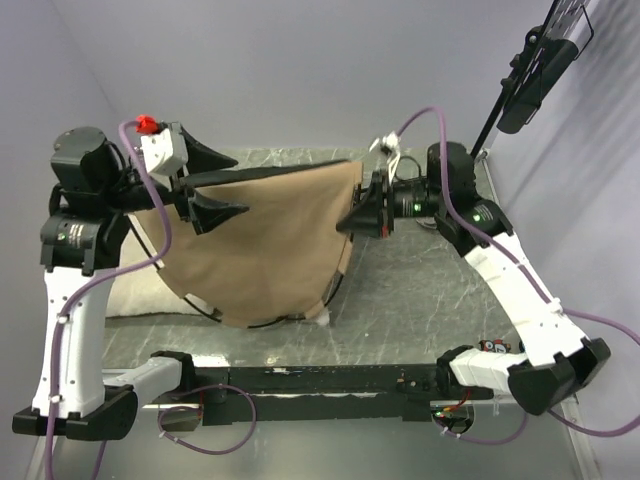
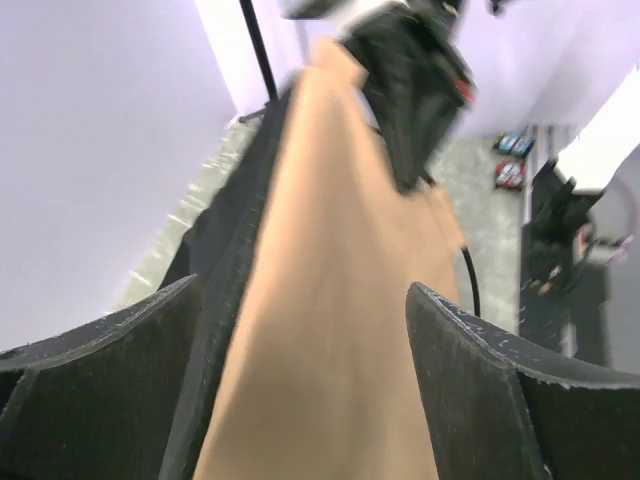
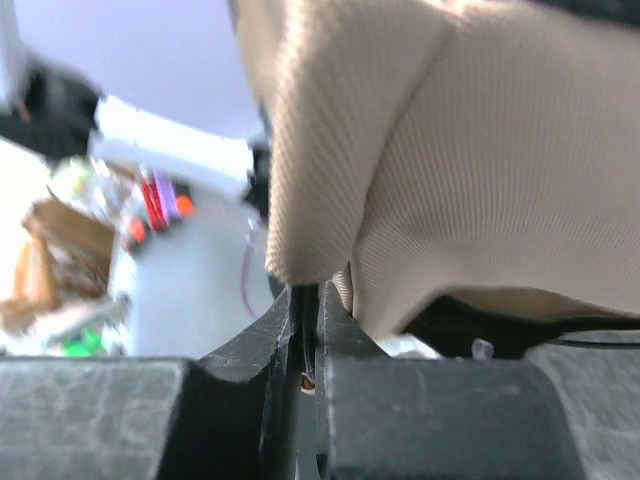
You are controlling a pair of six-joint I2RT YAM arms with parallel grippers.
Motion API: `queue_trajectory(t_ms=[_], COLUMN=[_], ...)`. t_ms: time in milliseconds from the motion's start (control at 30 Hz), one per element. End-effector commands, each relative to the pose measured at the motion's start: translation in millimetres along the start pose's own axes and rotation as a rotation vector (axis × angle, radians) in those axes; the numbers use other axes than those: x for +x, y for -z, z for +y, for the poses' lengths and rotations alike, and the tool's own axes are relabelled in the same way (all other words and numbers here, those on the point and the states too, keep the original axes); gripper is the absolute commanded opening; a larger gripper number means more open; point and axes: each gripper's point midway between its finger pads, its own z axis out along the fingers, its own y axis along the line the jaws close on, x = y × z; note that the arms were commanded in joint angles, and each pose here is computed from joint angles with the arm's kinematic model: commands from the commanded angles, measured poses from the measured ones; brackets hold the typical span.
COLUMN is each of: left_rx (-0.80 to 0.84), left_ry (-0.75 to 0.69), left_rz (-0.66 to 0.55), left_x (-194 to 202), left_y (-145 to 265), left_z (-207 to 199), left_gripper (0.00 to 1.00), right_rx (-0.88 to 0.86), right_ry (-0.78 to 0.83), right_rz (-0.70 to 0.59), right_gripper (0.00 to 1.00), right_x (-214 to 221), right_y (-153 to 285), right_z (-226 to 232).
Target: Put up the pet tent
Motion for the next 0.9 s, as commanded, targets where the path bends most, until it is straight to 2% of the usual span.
queue_trajectory(t_ms=[0, 67, 133, 233, 267, 333, 667, 767, 867], left_rx=[0.048, 0.051, 0.094, 0.154, 0.207, 0.271, 0.456, 0.473, 0.434], left_ry=[-0.177, -0.244, -0.295, -0.372, -0.458, -0.53, -0.909, -0.968, -0.974], left_rz=[0.038, 0.026, 0.053, 0.221, 0.292, 0.386, 0.745, 0.77, 0.714], left_x=[3.0, 8.0, 38.8, 115.0, 139.9, 168.6, 249.7, 258.5, 248.7], left_y=[11.3, 14.9, 17.1, 25.9, 31.4, 40.7, 86.2, 93.7, 86.1], left_z=[-20.6, -29.3, -44.3, -61.4, -67.5, -75.2, -70.7, -73.3, -74.8], left_gripper=[0.88, 0.89, 0.89, 0.84, 0.82, 0.79, 0.71, 0.73, 0.77], right_rx=[-0.029, -0.041, -0.059, -0.09, -0.093, -0.096, -0.081, -0.072, -0.062], right_ry=[-0.066, -0.121, -0.143, -0.174, -0.177, -0.178, -0.221, -0.244, -0.25], right_rz=[-0.168, -0.201, -0.241, -0.248, -0.25, -0.254, -0.236, -0.225, -0.219], right_gripper=[0.0, 0.0, 0.0, 0.0, 0.0, 0.0, 0.0, 0.0, 0.0], right_x=[-66.9, -81.7, -98.1, -113.7, -116.9, -119.7, -116.2, -112.2, -109.7], right_y=[2.6, 2.3, 2.9, -1.1, -2.0, -3.0, -7.1, -8.4, -10.0], right_z=[-0.3, -5.5, -9.3, -14.0, -15.0, -16.2, -28.6, -32.2, -37.8])
